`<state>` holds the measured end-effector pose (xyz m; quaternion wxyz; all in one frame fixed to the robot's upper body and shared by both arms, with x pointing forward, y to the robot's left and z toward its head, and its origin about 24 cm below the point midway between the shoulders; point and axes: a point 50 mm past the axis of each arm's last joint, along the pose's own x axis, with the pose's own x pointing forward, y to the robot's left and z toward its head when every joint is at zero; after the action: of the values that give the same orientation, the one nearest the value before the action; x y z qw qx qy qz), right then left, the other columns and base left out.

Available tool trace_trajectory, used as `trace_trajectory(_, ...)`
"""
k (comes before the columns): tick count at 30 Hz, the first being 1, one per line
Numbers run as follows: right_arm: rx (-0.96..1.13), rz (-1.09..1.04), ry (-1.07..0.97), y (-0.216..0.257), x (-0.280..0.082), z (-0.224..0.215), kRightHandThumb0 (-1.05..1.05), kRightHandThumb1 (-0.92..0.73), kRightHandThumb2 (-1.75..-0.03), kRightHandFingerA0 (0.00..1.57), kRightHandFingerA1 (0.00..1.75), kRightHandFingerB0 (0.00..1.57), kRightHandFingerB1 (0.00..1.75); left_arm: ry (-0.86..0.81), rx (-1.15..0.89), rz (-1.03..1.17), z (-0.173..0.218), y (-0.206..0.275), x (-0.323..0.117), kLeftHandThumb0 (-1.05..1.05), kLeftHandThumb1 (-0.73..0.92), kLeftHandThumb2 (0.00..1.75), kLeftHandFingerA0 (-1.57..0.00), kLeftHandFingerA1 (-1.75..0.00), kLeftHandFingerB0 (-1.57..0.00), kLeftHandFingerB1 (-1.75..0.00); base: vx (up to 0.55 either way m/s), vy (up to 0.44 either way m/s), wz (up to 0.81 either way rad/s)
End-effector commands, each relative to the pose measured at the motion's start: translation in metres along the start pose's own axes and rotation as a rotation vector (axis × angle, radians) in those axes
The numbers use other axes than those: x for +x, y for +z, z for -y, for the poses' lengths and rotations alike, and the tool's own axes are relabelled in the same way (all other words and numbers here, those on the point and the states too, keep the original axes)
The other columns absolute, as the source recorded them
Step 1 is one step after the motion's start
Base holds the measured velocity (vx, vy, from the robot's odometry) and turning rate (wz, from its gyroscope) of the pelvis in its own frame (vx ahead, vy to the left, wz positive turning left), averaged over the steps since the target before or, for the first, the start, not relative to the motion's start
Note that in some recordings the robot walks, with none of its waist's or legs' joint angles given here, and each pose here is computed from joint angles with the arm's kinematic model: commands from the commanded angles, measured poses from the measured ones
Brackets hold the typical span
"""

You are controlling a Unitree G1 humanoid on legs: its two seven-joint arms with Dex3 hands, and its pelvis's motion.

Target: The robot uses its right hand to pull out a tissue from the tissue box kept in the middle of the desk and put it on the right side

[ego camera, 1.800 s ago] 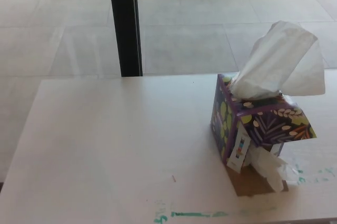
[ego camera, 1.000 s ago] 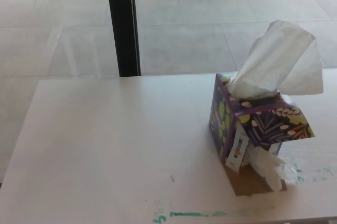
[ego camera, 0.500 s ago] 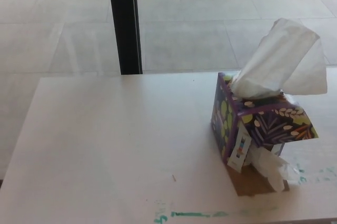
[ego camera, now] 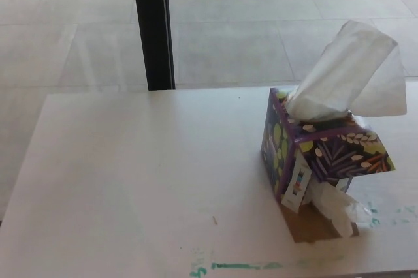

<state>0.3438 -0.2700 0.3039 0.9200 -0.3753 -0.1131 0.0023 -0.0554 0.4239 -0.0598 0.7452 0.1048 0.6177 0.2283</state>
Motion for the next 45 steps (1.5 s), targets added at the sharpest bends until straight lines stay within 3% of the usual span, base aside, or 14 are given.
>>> trace_trajectory(1, -0.074, -0.128, 0.204, 0.008, 0.018, -0.024, -0.77, -0.46, -0.84, 0.31, 0.56, 0.16, 0.40, 0.011, -0.005, 0.024, -0.010, 0.002, -0.004, -0.76, 0.87, 0.66, -0.43, -0.45, -0.44, -0.41, 0.00, 0.000, 0.00)
trace_trajectory(8, -0.127, -0.203, 0.327, 0.003, 0.033, -0.050, -0.75, -0.47, -0.87, 0.30, 0.57, 0.12, 0.40, 0.011, -0.033, 0.023, -0.012, 0.001, -0.005, -0.75, 0.86, 0.66, -0.44, -0.47, -0.47, -0.43, 0.00, 0.000, 0.00)
trace_trajectory(9, -0.145, -0.217, 0.343, 0.000, 0.035, -0.054, -0.74, -0.47, -0.86, 0.31, 0.58, 0.13, 0.40, 0.011, -0.032, 0.022, -0.012, 0.000, -0.005, -0.74, 0.71, 1.11, -0.39, -0.57, -0.33, -0.52, 0.00, 0.000, 0.00)
trace_trajectory(15, -0.173, -0.252, 0.398, -0.005, 0.042, -0.063, -0.77, -0.48, -0.86, 0.30, 0.59, 0.12, 0.39, 0.012, -0.015, 0.008, -0.012, -0.001, -0.005, -0.76, 0.88, 0.67, -0.42, -0.44, -0.44, -0.41, 0.00, 0.000, 0.00)
trace_trajectory(16, -0.183, -0.256, 0.401, -0.005, 0.042, -0.065, -0.83, -0.51, -0.85, 0.29, 0.57, 0.15, 0.39, 0.012, -0.009, 0.009, -0.012, -0.001, -0.005, -0.77, 0.74, 1.14, -0.37, -0.58, -0.34, -0.52, 0.00, 0.000, 0.00)
trace_trajectory(18, -0.226, -0.271, 0.418, -0.007, 0.044, -0.069, -0.77, -0.48, -0.85, 0.25, 0.53, 0.15, 0.40, 0.008, -0.009, 0.010, -0.012, -0.002, -0.005, -0.77, 0.88, 0.67, -0.41, -0.45, -0.45, -0.42, 0.00, 0.000, 0.00)
trace_trajectory(26, -0.228, -0.267, 0.445, -0.008, 0.047, -0.076, -0.81, -0.63, -0.60, 0.29, 0.46, 0.22, 0.28, 0.017, -0.017, 0.008, -0.015, -0.006, -0.007, -0.79, 0.87, 0.66, -0.43, -0.48, -0.51, -0.47, 0.00, 0.000, 0.00)
trace_trajectory(27, -0.242, -0.252, 0.453, -0.005, 0.047, -0.079, -0.82, -0.51, -0.90, 0.26, 0.53, 0.14, 0.40, 0.013, -0.013, 0.012, -0.014, -0.005, -0.007, -0.76, 0.72, 1.13, -0.39, -0.58, -0.44, -0.58, 0.00, 0.000, 0.00)
trace_trajectory(30, -0.250, -0.218, 0.477, 0.002, 0.048, -0.085, -0.94, -0.56, -0.90, 0.31, 0.54, 0.20, 0.40, 0.005, -0.016, 0.001, -0.014, -0.003, -0.006, -0.82, 0.89, 0.68, -0.44, -0.47, -0.46, -0.42, 0.00, 0.000, 0.00)
trace_trajectory(31, -0.250, -0.219, 0.479, 0.003, 0.048, -0.086, -0.86, -0.52, -0.90, 0.29, 0.53, 0.17, 0.41, 0.005, -0.012, 0.003, -0.014, -0.002, -0.006, -0.78, 0.73, 1.14, -0.33, -0.56, -0.40, -0.55, 0.00, 0.000, 0.00)
trace_trajectory(34, -0.272, -0.207, 0.511, 0.008, 0.048, -0.091, -0.76, -0.59, -0.58, 0.46, 0.48, 0.27, 0.31, 0.013, -0.041, 0.003, -0.013, -0.003, -0.006, -0.81, 0.87, 0.66, -0.44, -0.49, -0.55, -0.47, 0.00, 0.000, 0.00)
trace_trajectory(39, -0.315, -0.115, 0.465, 0.012, 0.044, -0.098, -0.28, -0.71, -0.61, 1.01, 0.97, 0.47, 0.36, 0.024, 0.009, -0.005, -0.014, -0.003, -0.006, -0.78, 0.72, 1.14, -0.31, -0.53, -0.45, -0.57, 0.00, 0.000, 0.00)
trace_trajectory(42, -0.390, -0.076, 0.478, 0.010, 0.041, -0.100, -0.11, -0.70, -0.83, 0.80, 1.63, 0.87, 0.55, 0.010, -0.013, 0.002, -0.012, -0.001, -0.005, -0.79, 0.89, 0.67, -0.42, -0.46, -0.53, -0.45, 0.00, 0.000, 0.00)
trace_trajectory(45, -0.480, -0.068, 0.504, 0.007, 0.038, -0.099, -0.13, -0.55, -1.16, 0.84, 1.35, 1.00, 0.80, 0.005, -0.025, 0.001, -0.013, -0.002, -0.005, -0.80, 0.89, 0.67, -0.37, -0.45, -0.50, -0.43, 0.00, 0.000, 0.00)
